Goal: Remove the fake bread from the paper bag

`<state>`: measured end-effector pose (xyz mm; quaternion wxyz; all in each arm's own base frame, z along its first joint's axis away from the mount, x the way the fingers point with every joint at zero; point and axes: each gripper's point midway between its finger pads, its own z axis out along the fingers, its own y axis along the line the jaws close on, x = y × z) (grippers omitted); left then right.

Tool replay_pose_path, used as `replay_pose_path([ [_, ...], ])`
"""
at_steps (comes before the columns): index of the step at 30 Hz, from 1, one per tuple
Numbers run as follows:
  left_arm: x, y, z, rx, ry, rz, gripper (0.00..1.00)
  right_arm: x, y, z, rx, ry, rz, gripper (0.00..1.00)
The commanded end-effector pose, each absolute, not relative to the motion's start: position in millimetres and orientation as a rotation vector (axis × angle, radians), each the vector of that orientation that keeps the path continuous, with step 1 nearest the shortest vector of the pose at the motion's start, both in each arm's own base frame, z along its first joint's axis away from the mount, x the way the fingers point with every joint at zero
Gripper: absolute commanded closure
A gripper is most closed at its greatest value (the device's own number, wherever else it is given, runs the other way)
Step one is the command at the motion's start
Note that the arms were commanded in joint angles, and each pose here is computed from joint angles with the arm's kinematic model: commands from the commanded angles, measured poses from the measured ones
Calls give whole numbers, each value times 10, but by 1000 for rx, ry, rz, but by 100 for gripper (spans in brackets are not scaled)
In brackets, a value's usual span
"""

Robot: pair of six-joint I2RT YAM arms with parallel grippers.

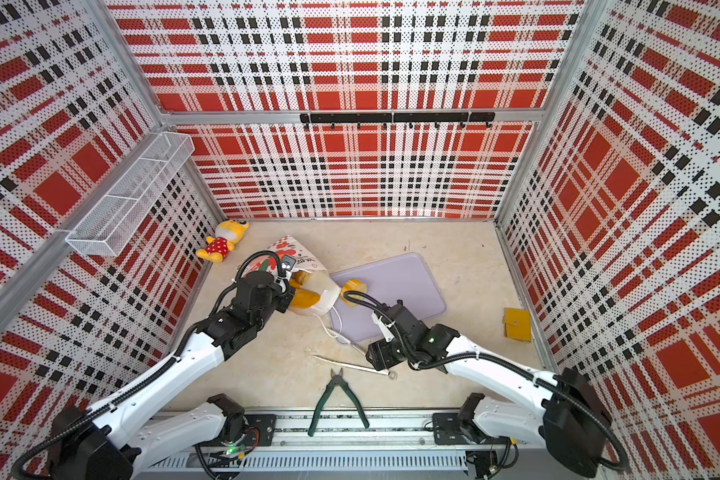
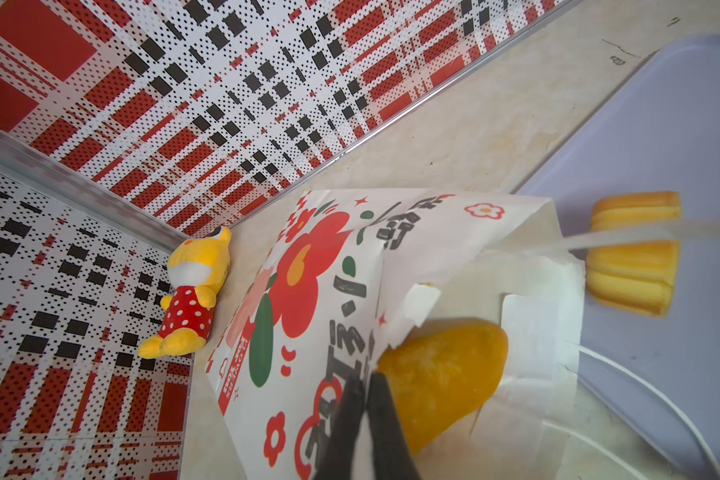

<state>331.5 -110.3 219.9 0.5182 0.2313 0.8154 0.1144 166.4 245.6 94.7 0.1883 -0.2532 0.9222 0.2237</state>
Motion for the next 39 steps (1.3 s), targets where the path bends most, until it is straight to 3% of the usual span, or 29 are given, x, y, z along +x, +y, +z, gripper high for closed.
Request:
replay_pose_path([
  [1, 3305, -1061, 2201, 526, 1957, 295, 100, 1840, 2619, 1087, -860, 2422, 569, 25],
  [12, 3295, -1067, 2206, 533, 1955, 296, 100, 1910, 2878, 684, -1105, 2449, 505, 39],
  [22, 3294, -1060, 2177, 534, 1962, 301, 100, 1838, 2942, 337, -1153, 2516, 459, 59],
  [31, 3268, -1033, 2192, 529, 1960, 307, 100, 1858, 2899, 425, -1119, 2551, 409, 100],
  [39, 3261, -1039, 2226, 528, 1951, 301, 100, 1720, 2706, 907, -1067, 2453, 486, 100],
])
